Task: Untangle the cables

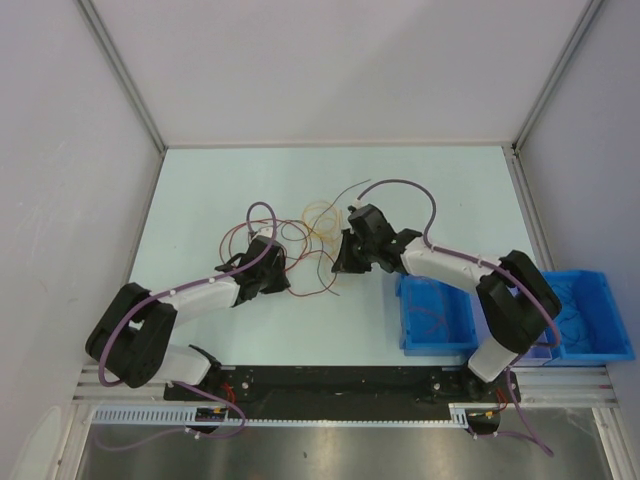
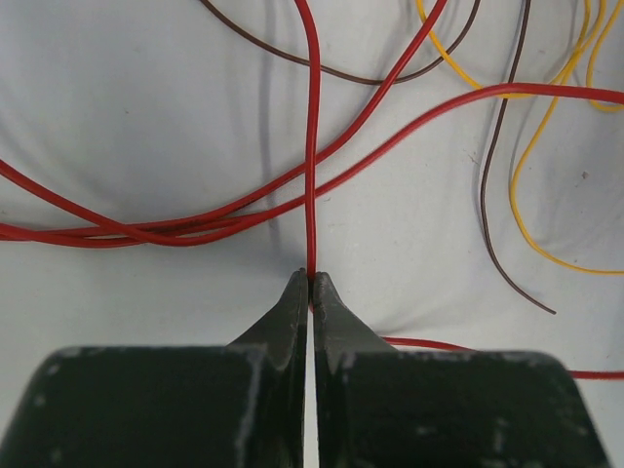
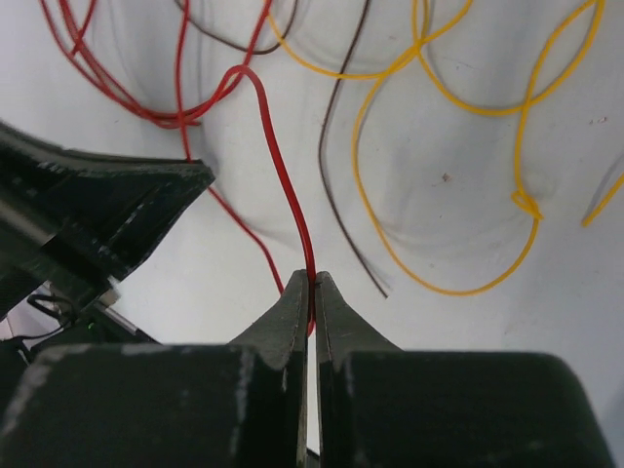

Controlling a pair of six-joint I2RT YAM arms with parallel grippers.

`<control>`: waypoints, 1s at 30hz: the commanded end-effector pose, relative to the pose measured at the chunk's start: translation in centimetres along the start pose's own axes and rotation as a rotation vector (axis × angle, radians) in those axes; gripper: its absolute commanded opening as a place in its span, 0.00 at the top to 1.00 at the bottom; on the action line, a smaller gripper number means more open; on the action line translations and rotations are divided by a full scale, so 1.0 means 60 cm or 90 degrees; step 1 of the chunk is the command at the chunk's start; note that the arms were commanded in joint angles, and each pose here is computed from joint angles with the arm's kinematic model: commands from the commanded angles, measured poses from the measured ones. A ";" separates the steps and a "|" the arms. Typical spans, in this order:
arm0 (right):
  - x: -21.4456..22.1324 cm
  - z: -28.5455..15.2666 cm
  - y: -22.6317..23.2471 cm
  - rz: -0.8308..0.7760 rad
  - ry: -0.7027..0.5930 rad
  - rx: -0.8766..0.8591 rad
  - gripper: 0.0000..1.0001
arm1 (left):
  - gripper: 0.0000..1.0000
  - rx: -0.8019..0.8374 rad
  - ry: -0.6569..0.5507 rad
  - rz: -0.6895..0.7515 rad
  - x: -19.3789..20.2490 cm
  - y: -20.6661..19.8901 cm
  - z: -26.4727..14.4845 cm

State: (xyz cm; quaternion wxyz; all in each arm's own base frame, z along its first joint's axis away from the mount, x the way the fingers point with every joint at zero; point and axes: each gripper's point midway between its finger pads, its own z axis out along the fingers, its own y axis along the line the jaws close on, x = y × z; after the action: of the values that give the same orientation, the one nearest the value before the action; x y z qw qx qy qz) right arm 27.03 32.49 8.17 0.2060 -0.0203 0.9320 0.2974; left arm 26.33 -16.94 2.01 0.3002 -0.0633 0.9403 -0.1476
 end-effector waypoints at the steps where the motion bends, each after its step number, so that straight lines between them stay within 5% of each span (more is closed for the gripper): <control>1: -0.042 -0.072 0.058 -0.046 -0.080 -0.033 1.00 | 0.98 0.014 -0.022 0.002 -0.019 -0.010 0.002; 11: 0.000 -0.198 0.049 -0.162 -0.112 0.035 1.00 | 1.00 0.022 -0.029 0.002 -0.020 -0.011 -0.002; 22: 0.018 -0.265 0.074 -0.163 -0.144 0.001 1.00 | 0.99 0.025 -0.036 -0.001 -0.022 -0.011 -0.005; 30: -0.023 -0.321 0.144 -0.156 -0.215 -0.071 1.00 | 0.75 0.041 -0.042 0.006 -0.022 -0.015 -0.008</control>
State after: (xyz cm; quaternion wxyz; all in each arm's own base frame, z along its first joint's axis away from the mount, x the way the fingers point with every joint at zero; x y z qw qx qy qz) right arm 19.17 28.40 20.22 0.3223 -0.1152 0.9003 0.2688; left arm 27.20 -20.56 5.03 0.3244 -0.0452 0.9135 -0.2415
